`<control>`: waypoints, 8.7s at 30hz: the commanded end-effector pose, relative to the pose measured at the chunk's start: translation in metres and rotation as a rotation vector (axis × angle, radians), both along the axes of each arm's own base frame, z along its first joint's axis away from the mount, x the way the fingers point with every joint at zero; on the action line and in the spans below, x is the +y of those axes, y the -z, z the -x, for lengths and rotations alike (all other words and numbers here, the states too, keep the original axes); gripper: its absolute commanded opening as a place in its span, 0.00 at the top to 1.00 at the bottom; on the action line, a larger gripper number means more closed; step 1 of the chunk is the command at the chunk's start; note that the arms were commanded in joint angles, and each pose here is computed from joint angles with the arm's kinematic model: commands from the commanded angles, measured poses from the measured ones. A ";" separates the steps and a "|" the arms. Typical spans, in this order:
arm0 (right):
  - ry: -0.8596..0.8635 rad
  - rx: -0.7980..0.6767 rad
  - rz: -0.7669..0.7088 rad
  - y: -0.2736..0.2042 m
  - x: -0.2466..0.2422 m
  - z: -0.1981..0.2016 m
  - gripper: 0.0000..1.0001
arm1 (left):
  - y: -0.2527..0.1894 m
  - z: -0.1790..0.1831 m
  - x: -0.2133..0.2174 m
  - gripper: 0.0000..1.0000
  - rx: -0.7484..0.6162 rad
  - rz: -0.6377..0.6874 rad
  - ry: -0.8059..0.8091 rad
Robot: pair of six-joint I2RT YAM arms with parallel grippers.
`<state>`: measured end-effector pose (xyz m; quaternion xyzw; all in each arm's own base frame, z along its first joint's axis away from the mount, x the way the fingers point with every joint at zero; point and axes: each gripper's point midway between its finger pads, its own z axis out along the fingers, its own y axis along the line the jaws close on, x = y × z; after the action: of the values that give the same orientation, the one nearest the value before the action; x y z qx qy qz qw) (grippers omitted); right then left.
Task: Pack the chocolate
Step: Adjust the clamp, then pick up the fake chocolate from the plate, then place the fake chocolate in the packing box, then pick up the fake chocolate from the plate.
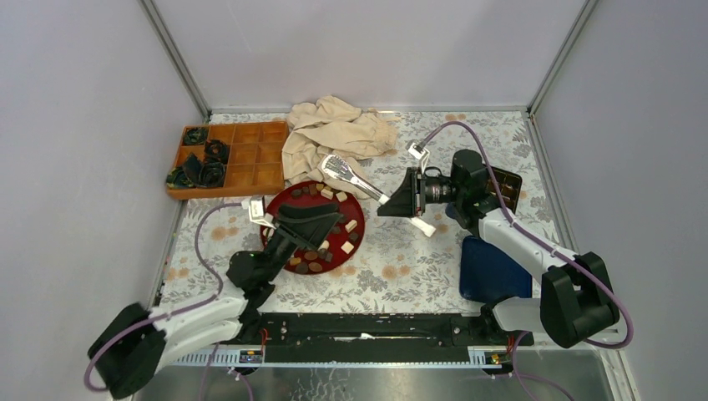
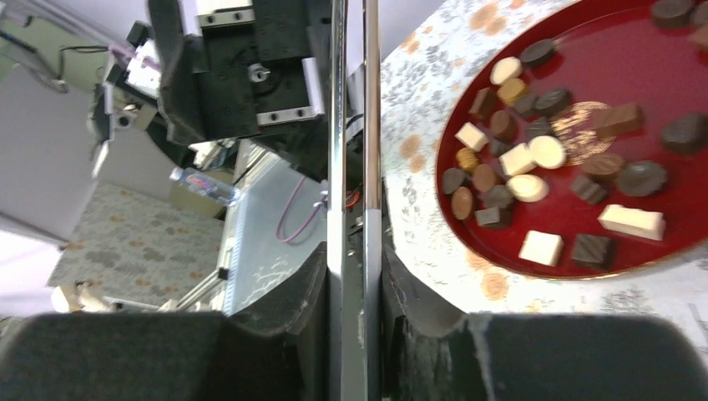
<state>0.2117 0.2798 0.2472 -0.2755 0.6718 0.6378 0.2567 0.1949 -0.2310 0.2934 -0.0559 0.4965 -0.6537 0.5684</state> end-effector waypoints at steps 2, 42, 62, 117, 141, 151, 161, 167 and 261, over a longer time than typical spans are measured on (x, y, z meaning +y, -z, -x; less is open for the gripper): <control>0.091 -0.130 0.030 -0.013 -0.005 -0.025 0.84 | 0.026 -0.006 0.007 0.11 0.098 -0.214 -0.066; -0.061 -0.427 0.963 0.133 -0.043 -0.056 0.57 | 0.059 -0.089 0.150 0.02 0.263 -1.142 -0.588; -0.126 -0.381 1.009 0.149 -0.024 -0.057 0.52 | 0.058 -0.088 0.148 0.02 0.252 -1.127 -0.569; 0.795 -0.072 0.945 0.084 -0.316 -0.143 0.92 | 0.044 -0.082 0.146 0.02 0.200 -1.089 -0.568; 0.756 0.030 0.943 0.114 -0.322 -0.119 0.81 | 0.044 -0.082 0.144 0.02 0.194 -1.083 -0.553; 0.761 0.049 0.984 0.124 -0.326 -0.123 0.69 | 0.044 -0.082 0.143 0.02 0.194 -1.081 -0.549; 0.767 0.031 1.009 0.123 -0.325 -0.128 0.53 | 0.043 -0.082 0.144 0.02 0.192 -1.079 -0.551; 0.775 0.019 1.015 0.120 -0.326 -0.128 0.52 | 0.043 -0.082 0.144 0.02 0.191 -1.078 -0.552; -0.188 -0.469 0.744 0.104 -0.043 -0.035 1.00 | 0.050 -0.085 0.150 0.02 0.218 -1.098 -0.572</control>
<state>0.2457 0.2393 0.1027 -0.5622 0.7687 0.2480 0.1774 0.2755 -0.0832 0.2307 0.0449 0.7983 -0.1195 0.5886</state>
